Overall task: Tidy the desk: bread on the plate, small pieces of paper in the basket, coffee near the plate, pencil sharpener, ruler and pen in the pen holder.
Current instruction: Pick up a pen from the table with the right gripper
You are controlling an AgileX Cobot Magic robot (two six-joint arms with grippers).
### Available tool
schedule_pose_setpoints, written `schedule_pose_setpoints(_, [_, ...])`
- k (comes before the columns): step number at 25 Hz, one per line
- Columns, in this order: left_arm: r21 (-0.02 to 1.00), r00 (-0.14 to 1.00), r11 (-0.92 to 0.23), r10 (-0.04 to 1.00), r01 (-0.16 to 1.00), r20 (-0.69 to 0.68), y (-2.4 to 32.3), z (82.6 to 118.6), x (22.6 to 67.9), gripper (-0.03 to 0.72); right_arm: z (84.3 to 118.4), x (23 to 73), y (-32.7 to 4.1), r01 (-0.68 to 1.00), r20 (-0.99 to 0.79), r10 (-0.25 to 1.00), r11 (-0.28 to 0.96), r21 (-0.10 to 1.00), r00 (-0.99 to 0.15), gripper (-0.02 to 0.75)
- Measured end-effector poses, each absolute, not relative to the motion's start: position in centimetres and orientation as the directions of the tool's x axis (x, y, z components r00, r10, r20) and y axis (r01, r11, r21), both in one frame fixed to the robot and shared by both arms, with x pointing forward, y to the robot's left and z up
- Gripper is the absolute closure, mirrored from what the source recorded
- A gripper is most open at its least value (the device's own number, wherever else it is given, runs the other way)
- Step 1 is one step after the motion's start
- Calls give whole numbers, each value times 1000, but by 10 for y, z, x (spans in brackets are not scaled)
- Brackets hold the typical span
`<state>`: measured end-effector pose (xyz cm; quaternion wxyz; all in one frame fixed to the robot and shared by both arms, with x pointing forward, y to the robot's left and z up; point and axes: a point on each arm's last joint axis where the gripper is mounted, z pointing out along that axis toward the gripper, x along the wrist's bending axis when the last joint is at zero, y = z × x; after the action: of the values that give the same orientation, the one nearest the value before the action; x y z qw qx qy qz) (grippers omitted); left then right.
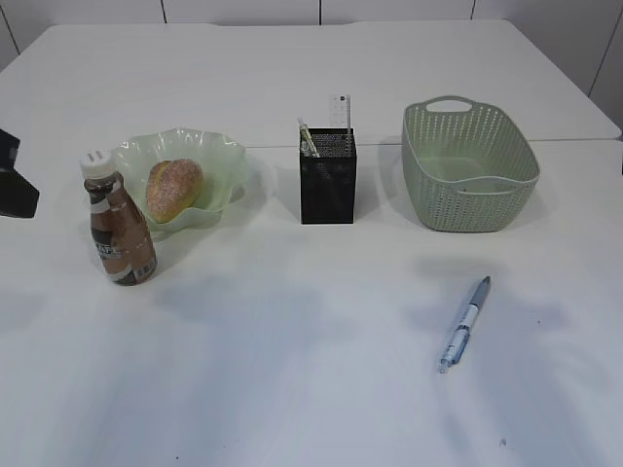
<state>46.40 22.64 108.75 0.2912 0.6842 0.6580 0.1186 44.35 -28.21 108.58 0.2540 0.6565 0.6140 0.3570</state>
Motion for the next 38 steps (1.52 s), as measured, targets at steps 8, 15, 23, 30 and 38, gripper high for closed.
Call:
schedule_pose_setpoints(8, [555, 106, 36, 970, 831, -221, 226, 1087, 464, 449, 1087, 430, -278, 777, 188, 982, -114, 619, -6, 503])
schedule_pose_setpoints(15, [548, 110, 27, 970, 836, -216, 227, 1087, 463, 449, 1094, 422, -276, 837, 198, 980, -99, 539, -11, 503])
schedule_pose_setpoints(23, [533, 132, -8, 972, 846, -196, 227, 1086, 461, 449, 1094, 414, -273, 886, 229, 973, -97, 453, -10, 503])
schedule_pose_setpoints(30, [515, 132, -14, 973, 857, -192, 227, 1084, 460, 449, 1091, 406, -271, 925, 246, 969, -91, 370, -3, 503])
schedule_pose_setpoints(38, [498, 130, -18, 973, 867, -191, 228, 1083, 458, 449, 1089, 399, -266, 953, 315, 947, -154, 262, 66, 503])
